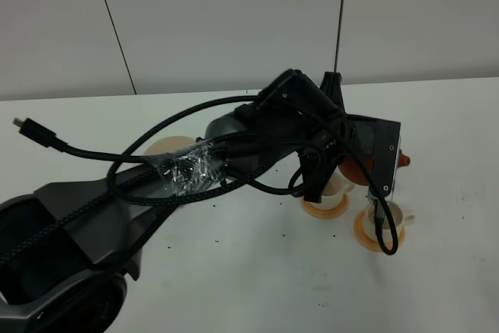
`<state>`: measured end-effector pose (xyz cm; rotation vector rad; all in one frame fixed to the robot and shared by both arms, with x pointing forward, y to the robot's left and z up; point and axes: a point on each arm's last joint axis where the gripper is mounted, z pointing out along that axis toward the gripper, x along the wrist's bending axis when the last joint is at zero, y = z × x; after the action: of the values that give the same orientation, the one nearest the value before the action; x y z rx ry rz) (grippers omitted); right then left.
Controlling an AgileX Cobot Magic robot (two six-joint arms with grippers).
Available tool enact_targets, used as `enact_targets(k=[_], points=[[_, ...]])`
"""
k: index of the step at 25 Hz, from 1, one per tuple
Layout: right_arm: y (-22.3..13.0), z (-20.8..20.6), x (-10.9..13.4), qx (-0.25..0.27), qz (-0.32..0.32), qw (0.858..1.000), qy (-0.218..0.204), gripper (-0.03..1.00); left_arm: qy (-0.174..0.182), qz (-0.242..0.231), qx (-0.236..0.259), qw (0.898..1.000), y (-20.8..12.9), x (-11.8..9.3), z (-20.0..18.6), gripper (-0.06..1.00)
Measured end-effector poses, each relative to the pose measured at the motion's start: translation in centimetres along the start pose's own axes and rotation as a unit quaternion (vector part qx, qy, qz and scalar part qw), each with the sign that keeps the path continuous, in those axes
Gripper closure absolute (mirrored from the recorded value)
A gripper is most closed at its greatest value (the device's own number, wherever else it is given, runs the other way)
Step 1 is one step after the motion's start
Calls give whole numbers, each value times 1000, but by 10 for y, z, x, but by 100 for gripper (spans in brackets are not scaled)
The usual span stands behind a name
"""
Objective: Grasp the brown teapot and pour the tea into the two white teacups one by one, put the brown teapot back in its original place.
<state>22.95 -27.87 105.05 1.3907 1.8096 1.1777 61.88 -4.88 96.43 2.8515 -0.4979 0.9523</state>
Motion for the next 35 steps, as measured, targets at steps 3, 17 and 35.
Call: enact_targets(k=[3,17,35], points=[[0,0,0,0,0,1000,0,73,-6,7,3,1000,1,-4,7,77],[0,0,0,0,0,1000,0,73,1,75,2,997,1,-3,8,77],[0,0,0,0,0,1000,0,73,36,158,8,987,1,3,8,77]])
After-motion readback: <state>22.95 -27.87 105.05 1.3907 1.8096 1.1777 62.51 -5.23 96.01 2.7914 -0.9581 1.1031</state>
